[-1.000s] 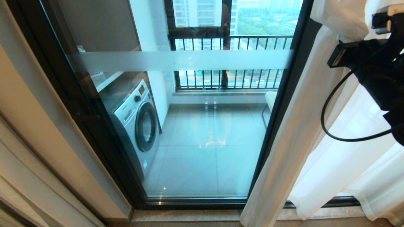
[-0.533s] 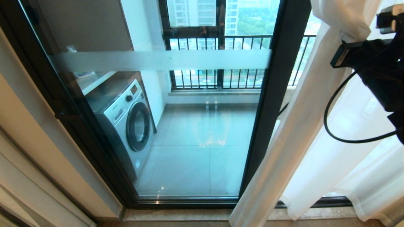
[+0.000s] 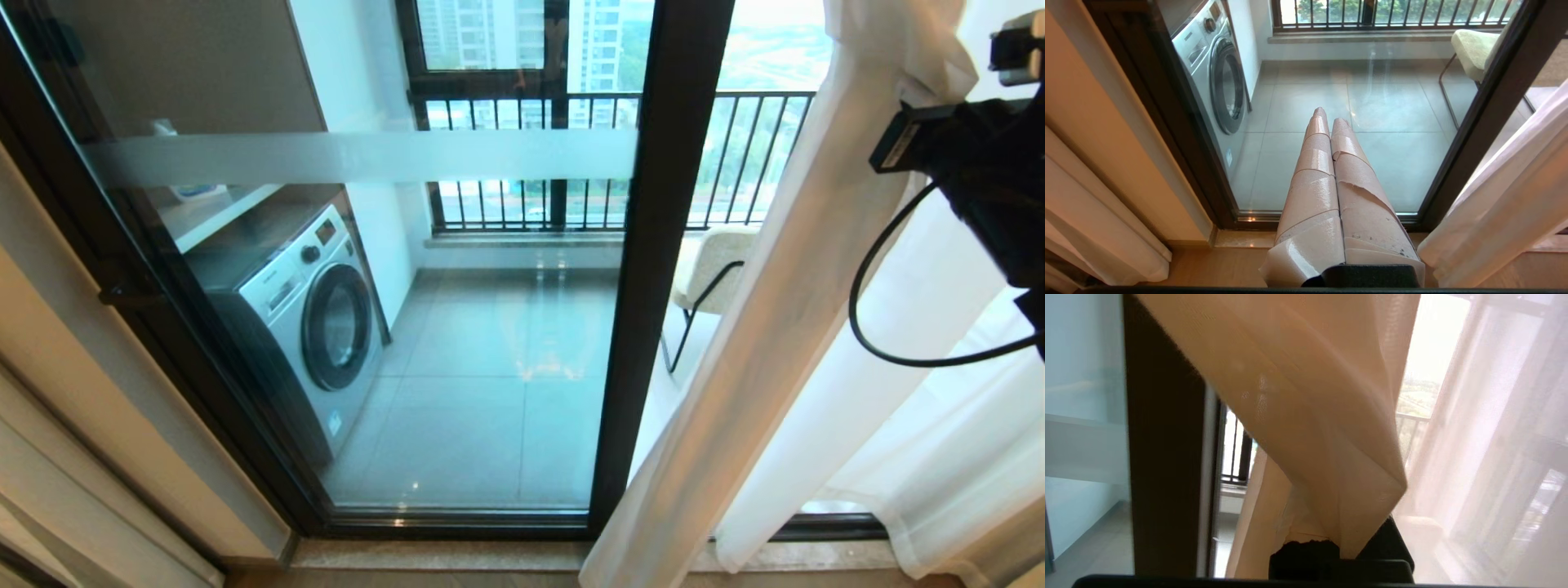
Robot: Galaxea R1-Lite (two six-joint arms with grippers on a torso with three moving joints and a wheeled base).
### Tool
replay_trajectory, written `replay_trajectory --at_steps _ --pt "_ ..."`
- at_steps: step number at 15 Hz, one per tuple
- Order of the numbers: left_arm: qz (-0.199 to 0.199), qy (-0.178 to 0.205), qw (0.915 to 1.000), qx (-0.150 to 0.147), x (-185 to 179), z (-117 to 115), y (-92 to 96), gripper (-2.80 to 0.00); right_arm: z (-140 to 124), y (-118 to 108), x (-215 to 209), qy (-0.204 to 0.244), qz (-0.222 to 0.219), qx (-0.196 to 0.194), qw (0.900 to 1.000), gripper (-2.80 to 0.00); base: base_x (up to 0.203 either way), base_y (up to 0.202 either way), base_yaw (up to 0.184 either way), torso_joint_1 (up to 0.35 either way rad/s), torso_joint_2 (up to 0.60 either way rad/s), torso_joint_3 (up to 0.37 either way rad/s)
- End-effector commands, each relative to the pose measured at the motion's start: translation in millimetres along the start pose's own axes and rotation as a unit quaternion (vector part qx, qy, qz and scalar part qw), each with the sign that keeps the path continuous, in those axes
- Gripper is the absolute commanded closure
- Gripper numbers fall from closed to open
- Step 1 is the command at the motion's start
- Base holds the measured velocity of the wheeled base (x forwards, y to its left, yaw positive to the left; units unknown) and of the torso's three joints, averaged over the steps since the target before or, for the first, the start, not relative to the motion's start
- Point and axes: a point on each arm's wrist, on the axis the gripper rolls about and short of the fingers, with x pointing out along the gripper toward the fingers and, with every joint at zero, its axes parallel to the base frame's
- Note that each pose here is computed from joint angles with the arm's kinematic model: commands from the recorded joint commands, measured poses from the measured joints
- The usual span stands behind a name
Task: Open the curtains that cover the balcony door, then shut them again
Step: Pull the inner curtains open on both sides
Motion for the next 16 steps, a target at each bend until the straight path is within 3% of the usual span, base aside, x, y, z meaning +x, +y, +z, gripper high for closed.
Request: replay_trajectory --at_steps 1,16 --pt "0.0 0.0 1.0 0.0 0 0 0.0 0.0 -1 -1 1 -0.002 -0.002 -0.001 1.0 0.0 0.0 -0.187 0.006 0.002 0.0 0.004" --pt "0.0 0.0 1.0 0.0 0 0 0.0 0.0 -4 -16 4 0.0 -0.025 -0.015 1.0 0.0 0.0 -0.185 0.004 0.003 0.0 0.002"
